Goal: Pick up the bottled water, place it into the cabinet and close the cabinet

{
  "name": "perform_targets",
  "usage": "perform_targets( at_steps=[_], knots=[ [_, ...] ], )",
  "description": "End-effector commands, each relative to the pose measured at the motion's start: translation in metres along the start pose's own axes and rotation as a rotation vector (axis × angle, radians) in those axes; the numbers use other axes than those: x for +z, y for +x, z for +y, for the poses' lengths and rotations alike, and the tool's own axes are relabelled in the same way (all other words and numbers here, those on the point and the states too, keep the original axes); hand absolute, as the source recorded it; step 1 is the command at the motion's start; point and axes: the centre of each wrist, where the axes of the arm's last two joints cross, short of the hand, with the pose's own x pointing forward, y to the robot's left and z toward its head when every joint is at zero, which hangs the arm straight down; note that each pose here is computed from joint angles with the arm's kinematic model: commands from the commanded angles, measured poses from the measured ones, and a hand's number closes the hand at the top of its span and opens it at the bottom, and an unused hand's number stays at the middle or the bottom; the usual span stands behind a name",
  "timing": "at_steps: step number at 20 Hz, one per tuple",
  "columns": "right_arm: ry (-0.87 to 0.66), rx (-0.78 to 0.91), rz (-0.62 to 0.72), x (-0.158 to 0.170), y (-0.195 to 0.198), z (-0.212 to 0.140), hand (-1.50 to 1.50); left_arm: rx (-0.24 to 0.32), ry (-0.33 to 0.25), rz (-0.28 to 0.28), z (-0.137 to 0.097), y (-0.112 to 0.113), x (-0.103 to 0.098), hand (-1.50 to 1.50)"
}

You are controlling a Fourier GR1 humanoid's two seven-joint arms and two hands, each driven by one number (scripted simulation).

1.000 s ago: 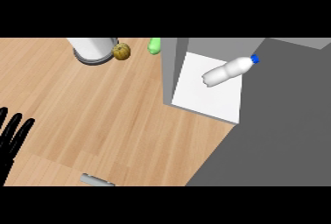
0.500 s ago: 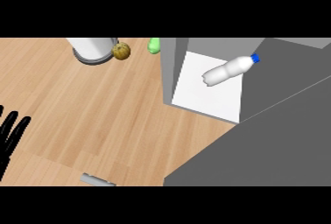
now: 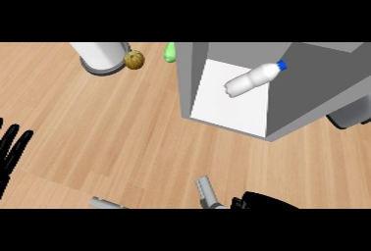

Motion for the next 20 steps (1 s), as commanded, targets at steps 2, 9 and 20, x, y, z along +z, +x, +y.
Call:
perform_targets(
  at_steps=[2,9,20],
  knots=[
    [-0.074,-0.015,0.088,-0.045,-0.004,-0.017,1.5,-0.006,0.023,-0.005,0.005,-0.001,-0.001,-1.5],
    [-0.132,-0.063,0.172,-0.11,-0.001,-0.048,1.5,0.011,0.044,-0.004,0.012,0.001,0.005,-1.5],
    [-0.545,-0.085,0.214,-0.165,0.013,-0.127,1.5,0.005,0.076,-0.003,0.018,-0.001,0.019,-1.5]
  ],
)
